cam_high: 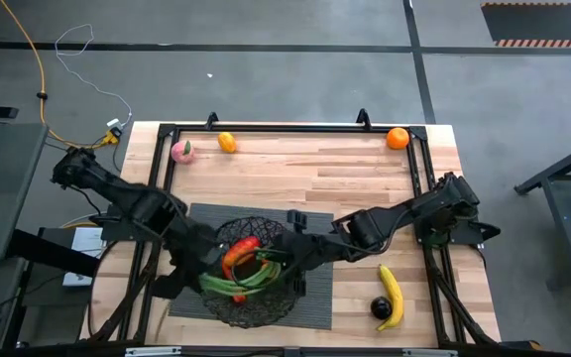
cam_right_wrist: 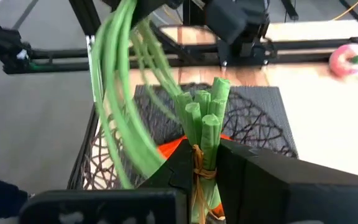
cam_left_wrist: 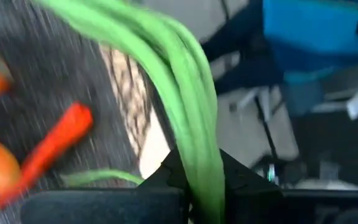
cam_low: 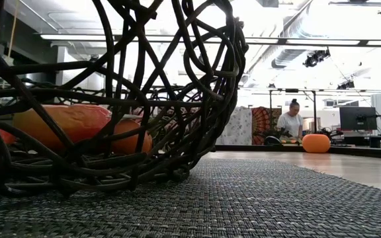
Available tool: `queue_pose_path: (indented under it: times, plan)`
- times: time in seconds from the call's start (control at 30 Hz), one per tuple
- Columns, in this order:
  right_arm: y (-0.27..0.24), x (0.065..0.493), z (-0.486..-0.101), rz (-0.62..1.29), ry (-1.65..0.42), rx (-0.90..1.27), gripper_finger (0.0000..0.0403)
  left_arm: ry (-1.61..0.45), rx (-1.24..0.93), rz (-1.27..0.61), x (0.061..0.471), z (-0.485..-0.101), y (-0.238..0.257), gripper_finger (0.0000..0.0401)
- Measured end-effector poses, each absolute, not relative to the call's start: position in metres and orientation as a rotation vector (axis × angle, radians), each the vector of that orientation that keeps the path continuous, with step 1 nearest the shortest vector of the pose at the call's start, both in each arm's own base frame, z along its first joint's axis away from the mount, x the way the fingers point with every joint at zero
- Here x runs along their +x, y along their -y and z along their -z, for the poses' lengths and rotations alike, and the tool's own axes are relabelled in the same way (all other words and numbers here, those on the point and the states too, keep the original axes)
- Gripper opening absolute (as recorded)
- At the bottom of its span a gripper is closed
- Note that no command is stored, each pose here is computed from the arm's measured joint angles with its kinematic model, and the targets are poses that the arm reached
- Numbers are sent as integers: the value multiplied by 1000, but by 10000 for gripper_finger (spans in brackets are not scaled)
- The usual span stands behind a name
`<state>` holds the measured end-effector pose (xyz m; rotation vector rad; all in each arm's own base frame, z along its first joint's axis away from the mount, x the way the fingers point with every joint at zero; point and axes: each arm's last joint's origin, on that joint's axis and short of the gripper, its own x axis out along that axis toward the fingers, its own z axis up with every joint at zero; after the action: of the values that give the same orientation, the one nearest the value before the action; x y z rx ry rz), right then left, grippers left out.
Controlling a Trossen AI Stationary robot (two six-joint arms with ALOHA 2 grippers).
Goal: Build produce basket
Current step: Put the green string beans into the black wire basket
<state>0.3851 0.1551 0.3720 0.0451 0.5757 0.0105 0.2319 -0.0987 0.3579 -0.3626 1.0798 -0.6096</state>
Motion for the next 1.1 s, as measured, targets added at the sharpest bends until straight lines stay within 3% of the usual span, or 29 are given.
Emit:
queue_pose_path:
  times: [0.3,0.53,0.8,1.1]
  plan:
    - [-144,364,-404,-31,-504,46,25,-707,-331,599,250,-411,69,12]
    - [-138,354,-411,-7,-511,66,25,-617,-385,565,254,-420,74,10]
    - [-127,352,-392,105,-629,155,25,-609,-505,455,247,-379,91,6]
    - [-127,353,-374,162,-667,217,25,-400,-735,372,244,-327,93,5]
